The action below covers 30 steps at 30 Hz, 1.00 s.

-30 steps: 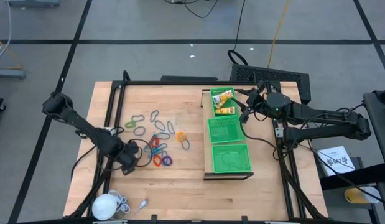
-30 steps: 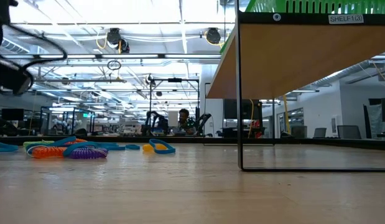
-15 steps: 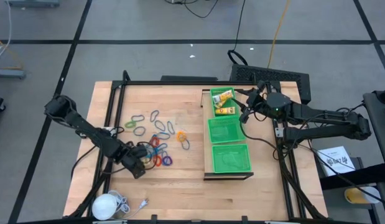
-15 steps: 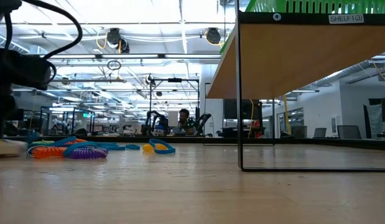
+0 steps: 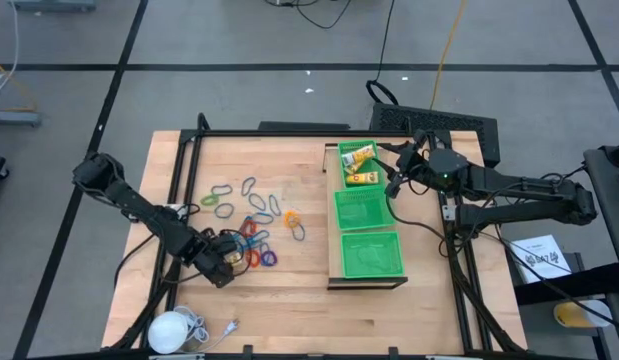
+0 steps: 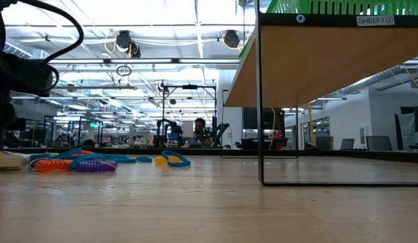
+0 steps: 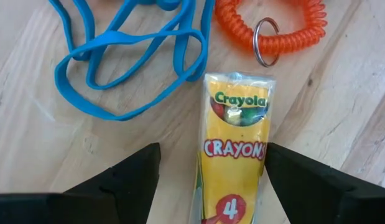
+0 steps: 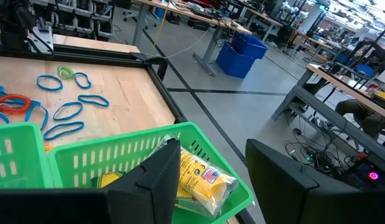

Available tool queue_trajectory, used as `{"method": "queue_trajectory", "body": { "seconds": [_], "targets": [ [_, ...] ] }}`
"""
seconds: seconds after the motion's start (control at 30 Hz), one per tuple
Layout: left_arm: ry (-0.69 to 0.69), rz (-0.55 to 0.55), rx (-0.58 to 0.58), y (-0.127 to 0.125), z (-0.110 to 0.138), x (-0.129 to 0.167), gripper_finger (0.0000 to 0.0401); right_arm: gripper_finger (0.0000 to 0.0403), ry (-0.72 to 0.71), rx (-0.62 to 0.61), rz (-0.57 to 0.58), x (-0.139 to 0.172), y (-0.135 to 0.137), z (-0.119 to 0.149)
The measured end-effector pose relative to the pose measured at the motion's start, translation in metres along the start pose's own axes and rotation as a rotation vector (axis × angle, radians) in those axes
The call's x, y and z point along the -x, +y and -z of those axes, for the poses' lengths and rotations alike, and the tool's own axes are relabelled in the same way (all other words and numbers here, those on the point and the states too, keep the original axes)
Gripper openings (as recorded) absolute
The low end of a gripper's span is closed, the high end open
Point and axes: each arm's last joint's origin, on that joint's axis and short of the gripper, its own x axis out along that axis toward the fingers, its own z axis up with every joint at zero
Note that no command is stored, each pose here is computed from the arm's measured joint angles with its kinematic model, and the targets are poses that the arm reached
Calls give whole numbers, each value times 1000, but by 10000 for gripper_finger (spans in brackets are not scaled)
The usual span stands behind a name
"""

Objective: Pick & Place Office Desk Supplies
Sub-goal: Put the yellow crayon box into the top green bin

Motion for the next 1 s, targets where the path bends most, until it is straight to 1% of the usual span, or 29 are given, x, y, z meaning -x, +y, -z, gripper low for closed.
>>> {"method": "queue_trajectory", "body": {
  "seconds": [0.1,0.2,0.3,0.4,0.5,0.57,0.67,0.8,0.83,0.9,0.93,1.0],
  "targets": [
    [-3,-2,-1,0,0,0,270,171,0,0,0,0,0,0],
    [-26,-1,2,0,-1,-1,229,171,0,0,0,0,0,0],
    [-78,39,30,-5,-4,-1,189,171,0,0,0,0,0,0],
    [-117,105,66,-10,-11,-1,159,171,0,0,0,0,0,0],
    [-168,204,38,-17,-21,2,136,171,-1,0,0,0,0,0],
    [-226,282,-4,-22,-28,6,125,171,0,-4,0,0,0,0],
    [-350,392,-80,-28,-43,17,115,171,-1,-6,0,0,0,0],
    [-589,507,-180,-30,-65,40,112,171,-2,-30,0,0,0,0],
    [-662,512,-204,-29,-71,47,111,171,-4,-32,-3,0,0,0],
    [-813,498,-258,-25,-82,60,111,171,-24,-41,-45,0,1,-2],
    [-896,476,-293,-22,-87,67,111,171,-37,-53,-79,-1,2,-2],
    [-1053,396,-336,-16,-97,80,111,171,-65,-75,-152,-3,5,-4]
  ]
}}
